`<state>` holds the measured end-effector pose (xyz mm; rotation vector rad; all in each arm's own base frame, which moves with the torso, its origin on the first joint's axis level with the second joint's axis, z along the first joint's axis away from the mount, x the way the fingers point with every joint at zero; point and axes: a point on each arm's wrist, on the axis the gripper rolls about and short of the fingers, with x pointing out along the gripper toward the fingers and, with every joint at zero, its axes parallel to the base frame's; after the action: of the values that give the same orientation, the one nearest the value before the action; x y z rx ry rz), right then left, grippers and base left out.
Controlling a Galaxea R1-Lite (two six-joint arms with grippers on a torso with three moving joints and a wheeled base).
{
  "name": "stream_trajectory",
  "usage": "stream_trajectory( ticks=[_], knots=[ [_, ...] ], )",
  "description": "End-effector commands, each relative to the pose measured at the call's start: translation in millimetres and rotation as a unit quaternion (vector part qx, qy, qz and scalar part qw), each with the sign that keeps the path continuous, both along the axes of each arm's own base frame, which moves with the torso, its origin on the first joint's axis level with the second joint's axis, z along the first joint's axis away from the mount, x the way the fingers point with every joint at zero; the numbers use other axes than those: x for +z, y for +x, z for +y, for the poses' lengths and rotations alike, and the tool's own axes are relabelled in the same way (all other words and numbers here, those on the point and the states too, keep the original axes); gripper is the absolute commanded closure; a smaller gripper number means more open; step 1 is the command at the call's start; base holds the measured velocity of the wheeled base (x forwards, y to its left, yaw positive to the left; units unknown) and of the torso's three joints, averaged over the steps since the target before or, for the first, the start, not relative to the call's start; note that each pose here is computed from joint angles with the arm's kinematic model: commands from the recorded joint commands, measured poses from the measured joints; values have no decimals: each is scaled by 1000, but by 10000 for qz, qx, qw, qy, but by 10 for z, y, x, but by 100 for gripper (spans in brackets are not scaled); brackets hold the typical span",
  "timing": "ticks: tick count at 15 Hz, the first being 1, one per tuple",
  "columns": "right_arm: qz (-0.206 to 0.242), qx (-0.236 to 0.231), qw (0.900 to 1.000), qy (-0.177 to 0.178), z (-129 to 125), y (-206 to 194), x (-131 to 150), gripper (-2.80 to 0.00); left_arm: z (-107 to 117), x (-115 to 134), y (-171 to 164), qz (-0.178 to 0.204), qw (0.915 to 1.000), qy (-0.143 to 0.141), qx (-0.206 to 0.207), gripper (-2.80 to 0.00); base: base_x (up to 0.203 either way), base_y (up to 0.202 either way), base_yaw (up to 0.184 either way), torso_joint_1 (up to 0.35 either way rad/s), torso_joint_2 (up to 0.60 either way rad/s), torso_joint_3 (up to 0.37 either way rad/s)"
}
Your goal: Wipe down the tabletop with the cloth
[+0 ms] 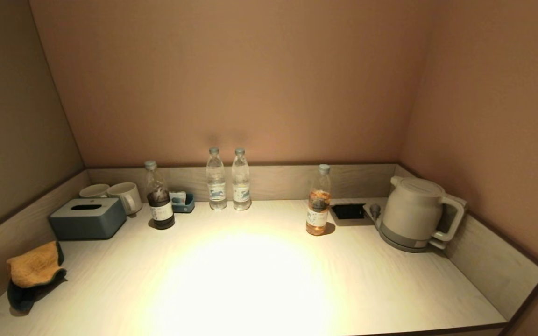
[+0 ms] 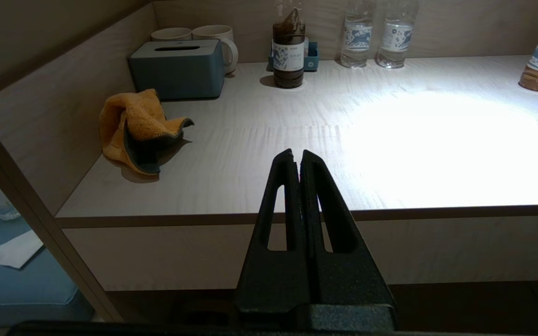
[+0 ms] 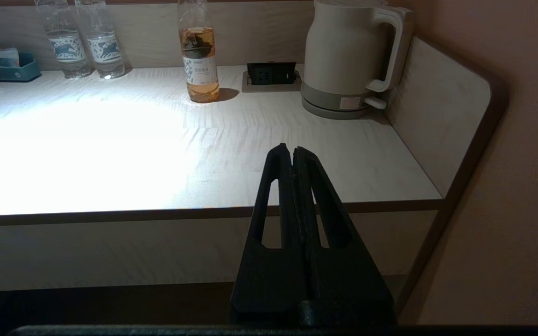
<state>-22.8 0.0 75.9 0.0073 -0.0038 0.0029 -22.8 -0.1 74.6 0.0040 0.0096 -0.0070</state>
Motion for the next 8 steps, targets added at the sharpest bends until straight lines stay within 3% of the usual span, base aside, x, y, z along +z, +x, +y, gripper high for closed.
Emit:
stream_trajectory(
  ticks=[1,8],
  knots=[
    [-4,1,10000,2,0,0,1,0,0,0,0,-2,10000,3,4,0,0,0,0,0,0,0],
    [-4,1,10000,2,0,0,1,0,0,0,0,-2,10000,-5,4,0,0,0,0,0,0,0]
  ],
)
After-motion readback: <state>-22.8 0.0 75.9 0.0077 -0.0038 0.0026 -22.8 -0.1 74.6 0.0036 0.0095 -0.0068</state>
